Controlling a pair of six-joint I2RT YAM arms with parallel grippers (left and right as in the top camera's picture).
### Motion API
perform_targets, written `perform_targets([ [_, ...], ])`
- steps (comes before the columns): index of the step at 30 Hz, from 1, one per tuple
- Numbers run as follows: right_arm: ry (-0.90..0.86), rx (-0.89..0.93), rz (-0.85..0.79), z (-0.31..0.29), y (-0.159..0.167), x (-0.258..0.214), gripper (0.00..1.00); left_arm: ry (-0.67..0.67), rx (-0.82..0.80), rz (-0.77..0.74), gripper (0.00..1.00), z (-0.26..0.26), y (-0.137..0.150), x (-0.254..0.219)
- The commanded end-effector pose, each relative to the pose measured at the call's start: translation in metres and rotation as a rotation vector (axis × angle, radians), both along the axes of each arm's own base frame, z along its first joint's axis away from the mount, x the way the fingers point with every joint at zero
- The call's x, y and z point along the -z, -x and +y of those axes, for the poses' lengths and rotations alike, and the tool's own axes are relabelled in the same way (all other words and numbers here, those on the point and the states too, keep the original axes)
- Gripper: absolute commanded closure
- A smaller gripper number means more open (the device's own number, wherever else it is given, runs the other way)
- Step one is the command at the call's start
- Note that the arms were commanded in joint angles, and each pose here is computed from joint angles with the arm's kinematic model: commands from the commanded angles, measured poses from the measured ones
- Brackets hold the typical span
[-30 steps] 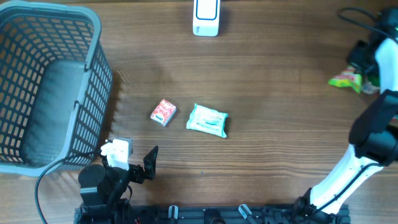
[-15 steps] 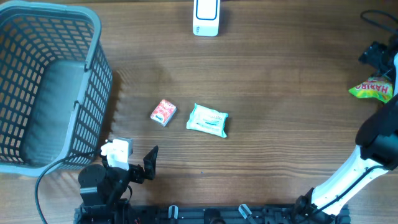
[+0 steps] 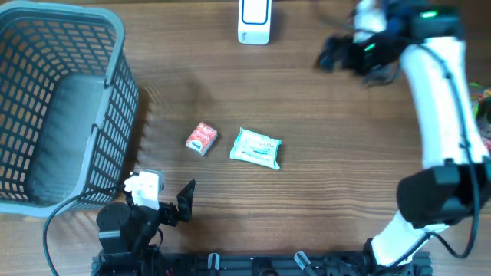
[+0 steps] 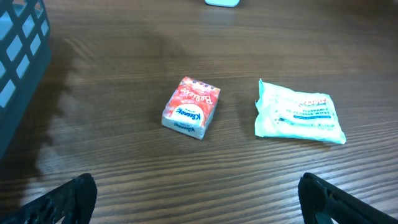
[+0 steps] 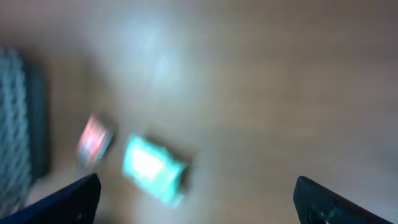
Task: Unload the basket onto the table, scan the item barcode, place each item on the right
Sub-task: 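Reach the right gripper to the light-blue wet-wipe pack and grasp it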
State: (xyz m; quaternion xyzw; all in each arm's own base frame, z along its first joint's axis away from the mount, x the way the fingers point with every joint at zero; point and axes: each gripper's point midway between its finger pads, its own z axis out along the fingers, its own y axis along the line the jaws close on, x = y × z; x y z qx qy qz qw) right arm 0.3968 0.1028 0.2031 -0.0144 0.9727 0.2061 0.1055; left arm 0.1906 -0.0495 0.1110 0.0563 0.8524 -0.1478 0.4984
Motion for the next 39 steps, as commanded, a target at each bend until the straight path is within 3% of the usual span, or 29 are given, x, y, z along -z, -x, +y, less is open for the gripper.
perform_targets([
  [1,-0.121,-0.080,0.235,0.049,0.044,0.058,0.00,-0.006,0.024,-0.017,0.00,-0.003,0.001,-0.003],
  [6,-0.173,-0.116,0.396,0.072,0.095,0.125,0.00,-0.006,0.024,-0.017,0.00,-0.003,0.001,-0.003],
  [13,-0.359,-0.118,0.374,0.095,0.121,0.182,0.00,-0.006,0.024,-0.017,0.00,-0.003,0.001,-0.003],
  [20,-0.118,-0.053,0.360,0.105,0.149,0.241,0.00,-0.006,0.024,-0.017,0.00,-0.003,0.001,-0.003],
  [21,-0.060,-0.030,0.351,0.103,0.149,0.249,0.12,-0.006,0.025,-0.016,0.00,-0.003,0.001,-0.002],
  [24,0.035,0.043,0.380,0.092,0.154,0.261,0.91,-0.006,0.025,-0.016,0.00,-0.003,0.001,-0.002],
  [25,0.047,0.053,0.384,0.089,0.155,0.262,0.96,-0.006,0.024,-0.017,0.00,-0.003,0.001,-0.003],
  [29,0.035,0.078,0.396,0.090,0.149,0.248,0.96,-0.006,0.024,-0.017,0.00,-0.003,0.001,-0.003],
  [31,-0.037,0.099,0.465,0.103,0.149,0.214,0.96,-0.006,0.024,-0.017,0.00,-0.003,0.001,-0.003],
  [35,-0.306,0.272,0.731,0.138,0.149,0.119,0.96,-0.006,0.024,-0.017,0.00,-0.003,0.001,-0.003],
  [39,-0.413,0.669,1.156,0.153,0.158,0.069,0.96,-0.006,0.024,-0.017,0.00,-0.003,0.001,-0.003],
])
